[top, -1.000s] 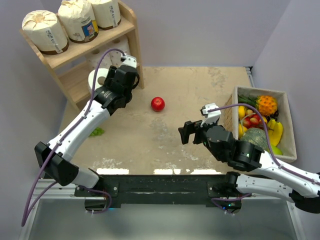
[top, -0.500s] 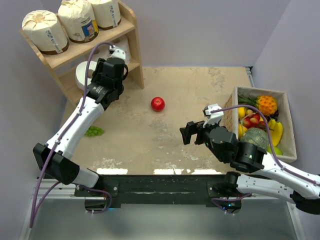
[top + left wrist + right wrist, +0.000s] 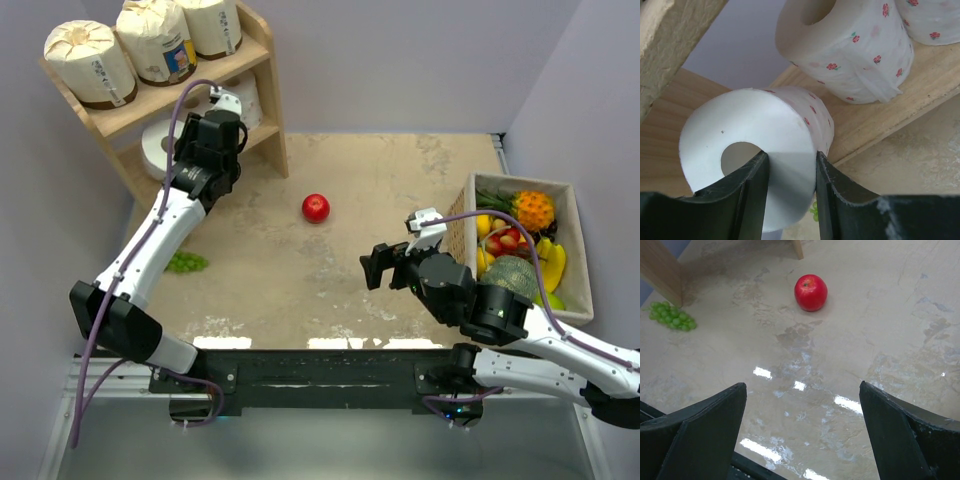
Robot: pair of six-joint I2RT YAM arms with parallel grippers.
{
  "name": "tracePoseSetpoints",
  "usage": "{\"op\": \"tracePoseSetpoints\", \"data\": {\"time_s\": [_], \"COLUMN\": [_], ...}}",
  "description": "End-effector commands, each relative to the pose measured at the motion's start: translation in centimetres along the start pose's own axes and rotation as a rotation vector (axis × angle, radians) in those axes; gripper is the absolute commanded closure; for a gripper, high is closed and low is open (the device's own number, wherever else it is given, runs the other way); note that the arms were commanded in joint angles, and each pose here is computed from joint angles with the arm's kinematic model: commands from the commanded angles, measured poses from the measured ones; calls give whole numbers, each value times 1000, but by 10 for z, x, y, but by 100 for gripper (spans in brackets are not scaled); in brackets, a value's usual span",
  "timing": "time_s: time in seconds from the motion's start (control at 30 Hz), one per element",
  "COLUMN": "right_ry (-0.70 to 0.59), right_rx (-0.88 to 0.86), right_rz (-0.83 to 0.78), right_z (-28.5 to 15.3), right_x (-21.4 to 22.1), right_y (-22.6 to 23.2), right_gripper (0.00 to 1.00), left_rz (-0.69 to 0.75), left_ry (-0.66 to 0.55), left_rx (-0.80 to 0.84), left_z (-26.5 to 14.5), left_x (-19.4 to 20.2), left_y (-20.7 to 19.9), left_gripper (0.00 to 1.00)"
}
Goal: Place and organize the paper towels onto the shelf
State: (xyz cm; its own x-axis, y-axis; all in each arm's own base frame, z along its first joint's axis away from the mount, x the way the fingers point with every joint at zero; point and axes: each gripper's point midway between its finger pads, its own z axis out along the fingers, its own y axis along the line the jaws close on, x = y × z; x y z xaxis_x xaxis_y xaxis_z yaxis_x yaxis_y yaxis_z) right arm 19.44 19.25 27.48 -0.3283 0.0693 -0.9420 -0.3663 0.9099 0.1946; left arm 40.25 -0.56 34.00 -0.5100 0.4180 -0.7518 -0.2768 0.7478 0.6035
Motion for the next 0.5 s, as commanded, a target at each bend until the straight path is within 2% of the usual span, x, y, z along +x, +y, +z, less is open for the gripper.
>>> {"op": "tracePoseSetpoints", "data": {"time_s": [0.0, 0.47], "right_ry": [-47, -62], "right_rx": [4, 14], "right_rz": [21, 16], "right_z": [-3, -9], "right_x": [-12, -19], "right_y": [-2, -7], "right_gripper": [1, 1], "left_rz": [-40, -14], "left_ry": [-33, -6], "left_rx": [-68, -97], "left_z": [5, 13], "left_x": [-14, -8], "left_y": [18, 20], "left_gripper": [58, 49]}}
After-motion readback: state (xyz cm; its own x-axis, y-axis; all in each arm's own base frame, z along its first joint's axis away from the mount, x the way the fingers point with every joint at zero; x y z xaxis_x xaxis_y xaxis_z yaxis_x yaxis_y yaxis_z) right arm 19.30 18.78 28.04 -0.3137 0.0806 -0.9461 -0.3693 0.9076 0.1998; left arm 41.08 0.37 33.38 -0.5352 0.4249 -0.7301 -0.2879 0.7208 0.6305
